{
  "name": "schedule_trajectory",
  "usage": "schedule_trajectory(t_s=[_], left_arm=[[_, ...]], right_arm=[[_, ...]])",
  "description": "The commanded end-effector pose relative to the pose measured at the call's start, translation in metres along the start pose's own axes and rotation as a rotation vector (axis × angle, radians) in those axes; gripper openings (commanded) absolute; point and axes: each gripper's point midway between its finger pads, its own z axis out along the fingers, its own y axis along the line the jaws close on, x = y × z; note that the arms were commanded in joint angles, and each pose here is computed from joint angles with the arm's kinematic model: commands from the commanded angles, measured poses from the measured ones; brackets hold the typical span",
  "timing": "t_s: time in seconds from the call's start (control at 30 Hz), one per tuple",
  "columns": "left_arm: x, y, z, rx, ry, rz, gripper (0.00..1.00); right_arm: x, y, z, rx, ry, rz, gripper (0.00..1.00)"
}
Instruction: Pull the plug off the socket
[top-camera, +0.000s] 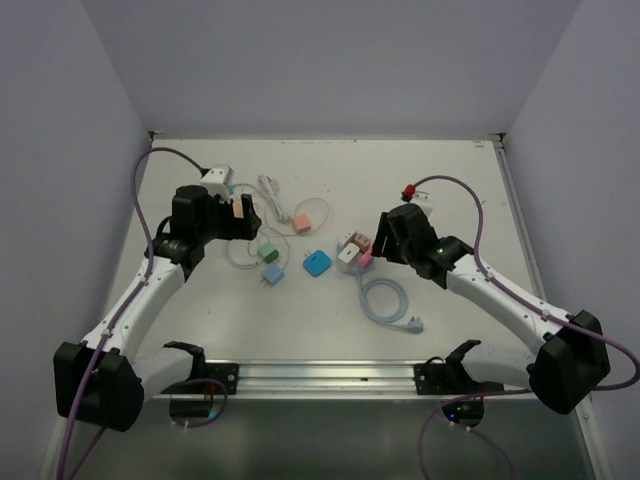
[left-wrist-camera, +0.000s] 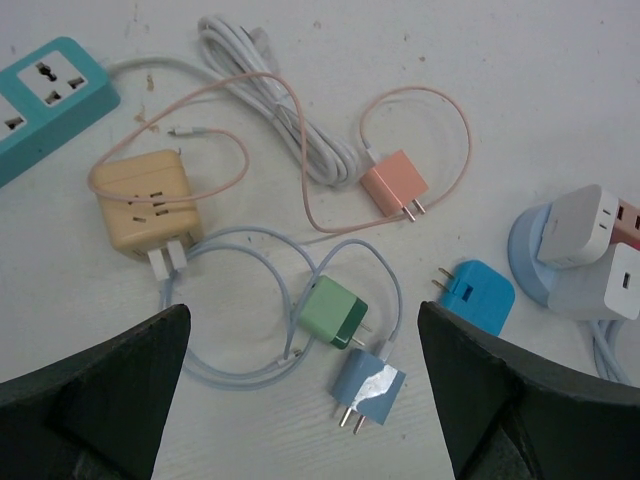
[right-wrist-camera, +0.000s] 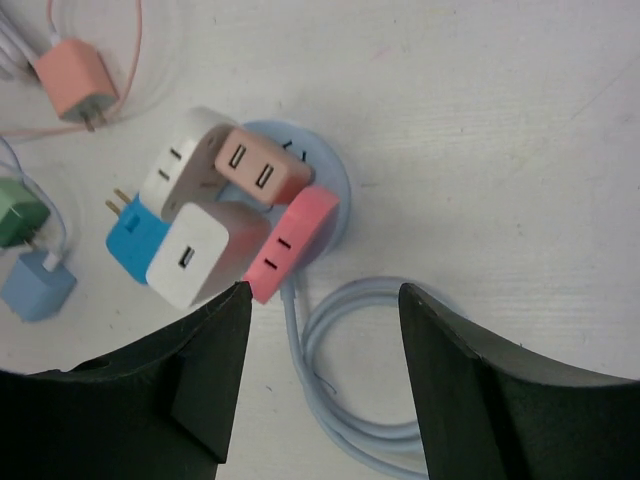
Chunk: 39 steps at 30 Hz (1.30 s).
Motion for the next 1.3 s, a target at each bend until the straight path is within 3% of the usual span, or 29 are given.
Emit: schedule_trajectory(t_s=[0.0,0.23,0.93,1.1,1.27], left_arm=[[-0.008,-0.018,0.007,0.09,-0.003,0.026,0.99],[0.0,-0.02,0.01,0.096,0.026,0.031,0.99],[0.009,-0.022,0.016,0.108,0.061,0.027,1.0],[0.009,-0.027,0.018,0.128,0.057,0.034,1.0],[0.005,-0.048,0.029,0.169,0.074,0.054,1.0]], right_arm=[[-0.046,0.021,0.007,-0.035,-0.135,0.146,0.64],[-0.029,0.036,0.041,-0.061,-0.05,0.169,0.63],[0.054,-0.037,0.05,0.052,0.056,0.179,0.58],[0.054,-0.031,0.051,0.015,0.056,0.179,0.57],[0.023,-0.005,0.039,-0.083,0.019,0.131,0.58]])
